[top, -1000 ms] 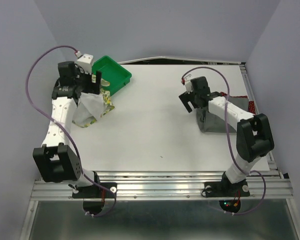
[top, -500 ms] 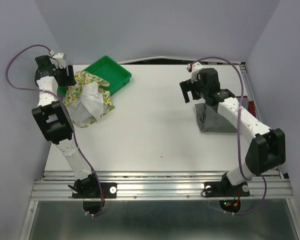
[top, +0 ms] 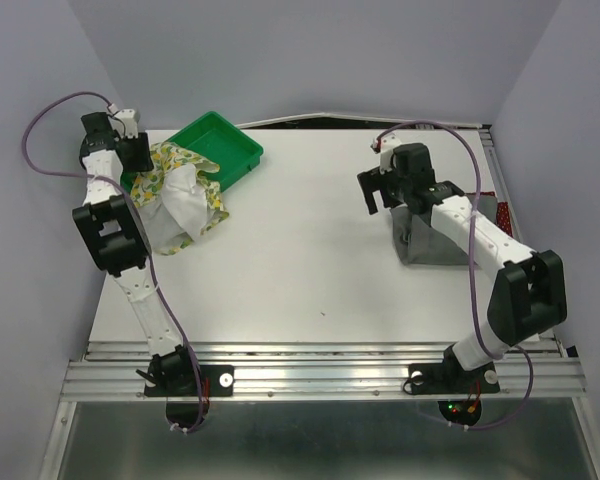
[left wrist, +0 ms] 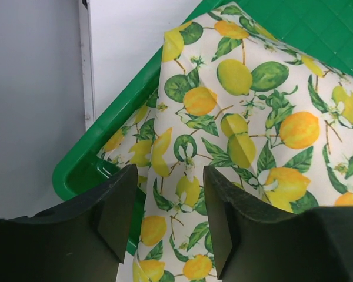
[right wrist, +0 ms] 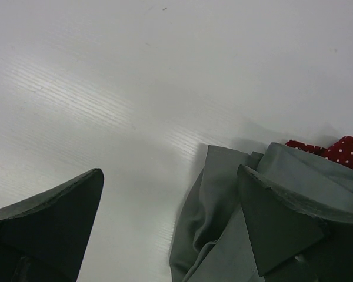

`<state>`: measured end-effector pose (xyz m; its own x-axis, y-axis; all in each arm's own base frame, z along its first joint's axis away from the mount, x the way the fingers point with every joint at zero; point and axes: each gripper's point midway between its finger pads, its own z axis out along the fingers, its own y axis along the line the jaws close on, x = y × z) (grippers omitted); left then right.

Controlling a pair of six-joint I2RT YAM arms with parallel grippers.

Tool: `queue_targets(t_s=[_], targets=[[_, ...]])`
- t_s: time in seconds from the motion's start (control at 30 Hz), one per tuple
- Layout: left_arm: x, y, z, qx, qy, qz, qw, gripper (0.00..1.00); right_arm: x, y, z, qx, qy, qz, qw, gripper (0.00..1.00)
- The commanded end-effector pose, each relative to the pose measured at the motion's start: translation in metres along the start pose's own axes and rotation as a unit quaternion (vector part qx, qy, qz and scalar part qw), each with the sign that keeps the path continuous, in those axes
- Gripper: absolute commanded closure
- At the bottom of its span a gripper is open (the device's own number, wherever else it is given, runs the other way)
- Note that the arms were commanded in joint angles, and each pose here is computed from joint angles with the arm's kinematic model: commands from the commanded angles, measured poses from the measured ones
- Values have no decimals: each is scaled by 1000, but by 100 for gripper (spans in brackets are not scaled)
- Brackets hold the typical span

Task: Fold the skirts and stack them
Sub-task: Grab the skirt from the pile, then move the skirt to the center of the board

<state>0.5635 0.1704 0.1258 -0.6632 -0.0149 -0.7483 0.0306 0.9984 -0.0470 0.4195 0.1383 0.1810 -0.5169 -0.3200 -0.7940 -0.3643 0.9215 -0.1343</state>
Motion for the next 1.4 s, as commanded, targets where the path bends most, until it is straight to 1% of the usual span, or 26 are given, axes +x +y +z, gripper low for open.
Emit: queue_targets(t_s=[0.0, 0.03, 0.13, 0.2, 0.33, 0.37, 0.4, 0.53, 0.6, 0.7, 0.77, 0.8, 0.83, 0.9, 0.93, 0.97, 1.0, 1.03, 1.07, 1.1, 1.17, 1.2, 1.23, 1.27, 1.3, 1.37], targets=[[3, 6, 6, 3, 3, -4, 1000, 41, -5, 0, 5, -2, -5, 5, 1000, 0], [5, 6, 7, 5, 5, -6, 1000, 41, -5, 0, 5, -2, -6, 6, 1000, 0], [6, 2, 10, 18, 4, -9, 1000, 48, -5, -1, 5, 1, -5, 5, 1000, 0], [-3, -4, 6, 29, -8, -9, 1000, 67, -5, -1, 3, 1, -4, 5, 1000, 0], [-32, -15, -15, 51, -46, 6, 998, 84, -9, -1, -2, 0, -7, 6, 1000, 0], [-54, -23, -32, 53, -68, 27, 996, 97, -14, -2, -6, 0, -13, 8, 1000, 0], [-71, -29, -50, 50, -86, 43, 994, 100, -15, -2, -8, 0, -12, 8, 1000, 0], [-107, -70, -93, 60, -121, 123, 983, 100, -25, -4, -21, -5, -21, 14, 1000, 0], [-127, -112, -144, 59, -155, 191, 967, 100, -31, -1, -29, -18, -27, 13, 999, 0], [-120, -166, -167, 55, -163, 277, 945, 100, -32, 3, -36, -31, -30, 9, 999, 0], [-104, -193, -193, 50, -175, 313, 932, 100, -29, 1, -41, -37, -25, 7, 999, 0], [-94, -199, -196, 43, -169, 325, 930, 100, -29, 2, -43, -38, -24, 7, 999, 0], [-75, -225, -205, 62, -167, 349, 920, 100, -25, -1, -44, -37, -17, 9, 999, 0], [-55, -238, -212, 64, -159, 364, 916, 100, -23, -1, -47, -47, -15, 13, 999, 0], [-25, -254, -204, 87, -135, 376, 912, 100, -18, -5, -47, -47, -7, 19, 999, 0], [-17, -258, -216, 85, -140, 386, 908, 100, -15, -7, -47, -55, -3, 26, 998, 0], [19, -263, -203, 101, -105, 395, 907, 100, -12, -7, -46, -62, 3, 30, 998, 0], [37, -277, -208, 116, -103, 413, 897, 100, -6, -7, -47, -69, 15, 36, 997, 0], [52, -280, -203, 117, -93, 422, 894, 100, -3, 0, -46, -89, 21, 38, 995, 0], [91, -282, -191, 134, -55, 429, 892, 100, 3, -2, -42, -94, 32, 46, 994, 0], [129, -304, -189, 176, -33, 432, 884, 100, 16, 0, -40, -105, 56, 53, 991, 0], [162, -311, -184, 203, -3, 432, 879, 100, 22, 0, -39, -112, 67, 59, 990, 0], [179, -320, -184, 219, 8, 434, 874, 100, 25, 2, -39, -118, 71, 59, 989, 0], [195, -343, -188, 243, 9, 443, 863, 100, 30, 5, -38, -124, 77, 61, 987, 0], [222, -347, -186, 254, 30, 450, 856, 100, 32, 6, -38, -127, 80, 60, 987, 0], [245, -360, -184, 262, 41, 464, 845, 100, 37, 10, -39, -135, 87, 63, 985, 0]])
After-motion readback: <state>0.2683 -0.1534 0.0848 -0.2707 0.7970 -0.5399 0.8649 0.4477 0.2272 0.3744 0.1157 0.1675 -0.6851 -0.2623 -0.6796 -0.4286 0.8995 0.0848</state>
